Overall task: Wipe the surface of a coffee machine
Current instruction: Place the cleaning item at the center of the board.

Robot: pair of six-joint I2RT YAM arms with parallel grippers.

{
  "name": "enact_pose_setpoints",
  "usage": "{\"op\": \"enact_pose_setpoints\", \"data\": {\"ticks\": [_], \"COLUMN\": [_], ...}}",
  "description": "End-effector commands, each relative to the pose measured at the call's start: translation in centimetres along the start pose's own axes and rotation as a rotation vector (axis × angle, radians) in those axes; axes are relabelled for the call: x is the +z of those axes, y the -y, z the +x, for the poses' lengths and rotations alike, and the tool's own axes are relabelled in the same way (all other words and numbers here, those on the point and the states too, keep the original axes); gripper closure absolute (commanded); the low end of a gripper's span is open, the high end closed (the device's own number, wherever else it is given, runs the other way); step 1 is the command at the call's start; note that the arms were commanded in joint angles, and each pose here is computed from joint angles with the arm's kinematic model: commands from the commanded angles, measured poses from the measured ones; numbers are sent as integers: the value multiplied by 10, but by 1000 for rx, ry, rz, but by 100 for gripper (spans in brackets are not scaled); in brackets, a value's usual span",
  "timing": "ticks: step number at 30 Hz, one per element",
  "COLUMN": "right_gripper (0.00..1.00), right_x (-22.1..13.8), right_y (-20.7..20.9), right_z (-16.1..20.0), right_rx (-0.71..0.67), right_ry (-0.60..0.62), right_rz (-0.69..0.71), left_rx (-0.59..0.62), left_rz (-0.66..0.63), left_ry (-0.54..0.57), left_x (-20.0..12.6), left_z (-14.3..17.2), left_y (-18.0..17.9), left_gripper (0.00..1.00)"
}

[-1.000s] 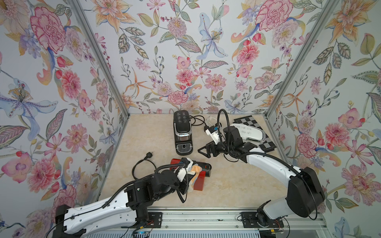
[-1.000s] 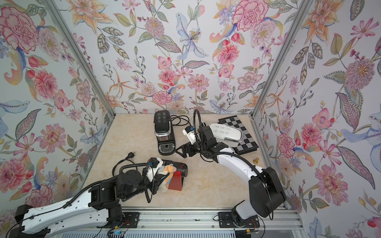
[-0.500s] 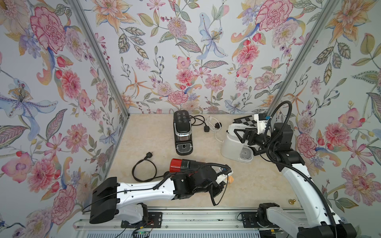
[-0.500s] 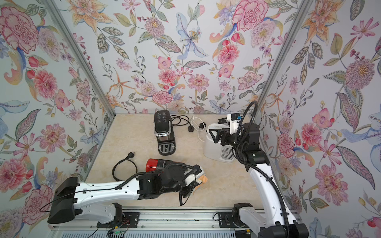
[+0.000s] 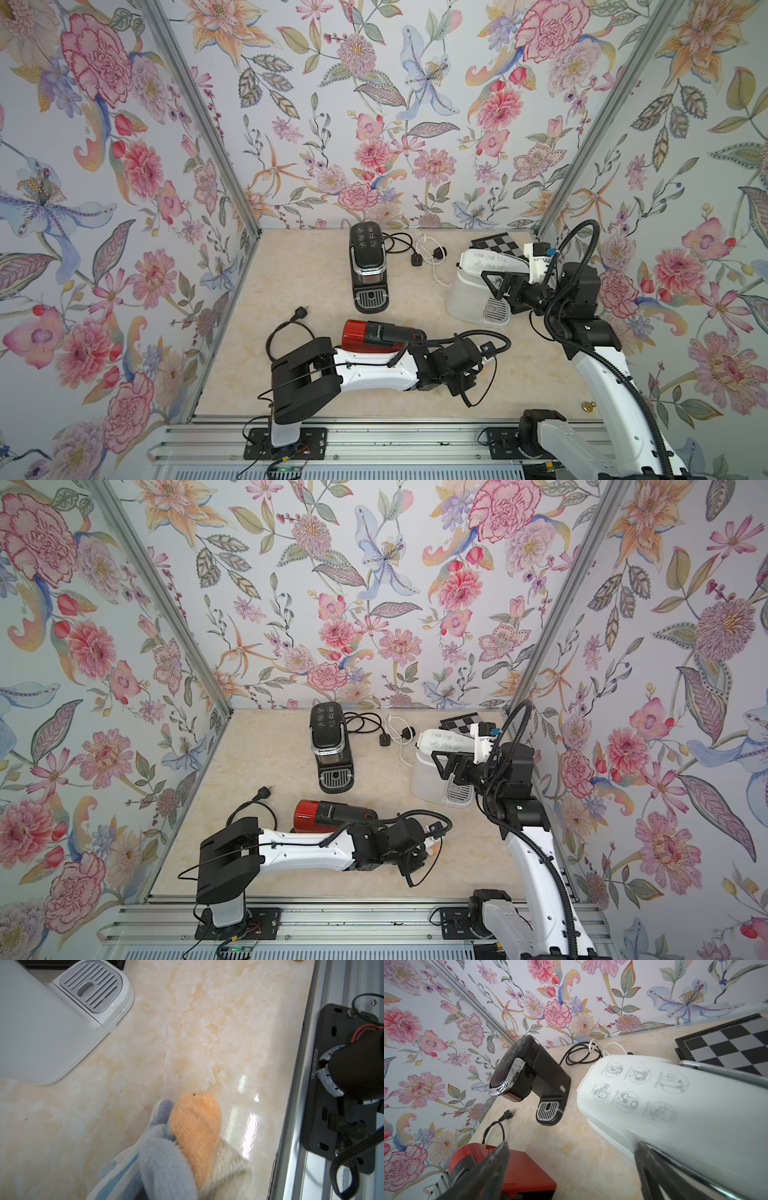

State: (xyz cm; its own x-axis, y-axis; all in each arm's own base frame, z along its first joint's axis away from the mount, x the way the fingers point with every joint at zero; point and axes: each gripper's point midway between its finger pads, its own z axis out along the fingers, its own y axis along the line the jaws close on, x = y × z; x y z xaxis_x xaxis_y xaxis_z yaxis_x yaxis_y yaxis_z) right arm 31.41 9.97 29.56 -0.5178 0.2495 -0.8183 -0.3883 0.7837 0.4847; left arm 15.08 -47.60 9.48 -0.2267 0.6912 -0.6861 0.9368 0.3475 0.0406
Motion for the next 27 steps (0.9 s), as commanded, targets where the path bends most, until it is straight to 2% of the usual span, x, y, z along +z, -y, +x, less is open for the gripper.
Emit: {"op": "enact_pose_setpoints", "data": {"ticks": [1,5,7,10,14,20,23,27], "right_gripper": [5,5,4,5,4,4,4,4], "right_x": [1,9,14,20,31,63,78,101], "right_y": [-4,-10,-17,-29,-52,-101,-110,-112], "right_z": [4,9,10,11,12,32,40,55], "right_rx": [-4,-35,-61,-100,-160,-294,-331,-354], "right_ry": [-15,-41,-51,-62,-91,-172,-195,-244], "right_rz": [-23,-35,-48,-65,-117,-182,-164,-137], "left_rx": [-5,-24,-46,-87,-182,-347,-358,-391], "left_rz": [-18,2,-5,-3,-21,-129,-180,-233], "left_ry": [60,106,134,210,372,566,608,619], "left_x": [-17,-37,-52,-82,-142,-216,-240,-256], "left_z": [-20,-26,-29,-38,-52,-34,-30,-21], "left_y": [-10,-14,-23,-41,-79,-150,-167,-188], "left_gripper": [37,8,1,1,1,1,1,1]}}
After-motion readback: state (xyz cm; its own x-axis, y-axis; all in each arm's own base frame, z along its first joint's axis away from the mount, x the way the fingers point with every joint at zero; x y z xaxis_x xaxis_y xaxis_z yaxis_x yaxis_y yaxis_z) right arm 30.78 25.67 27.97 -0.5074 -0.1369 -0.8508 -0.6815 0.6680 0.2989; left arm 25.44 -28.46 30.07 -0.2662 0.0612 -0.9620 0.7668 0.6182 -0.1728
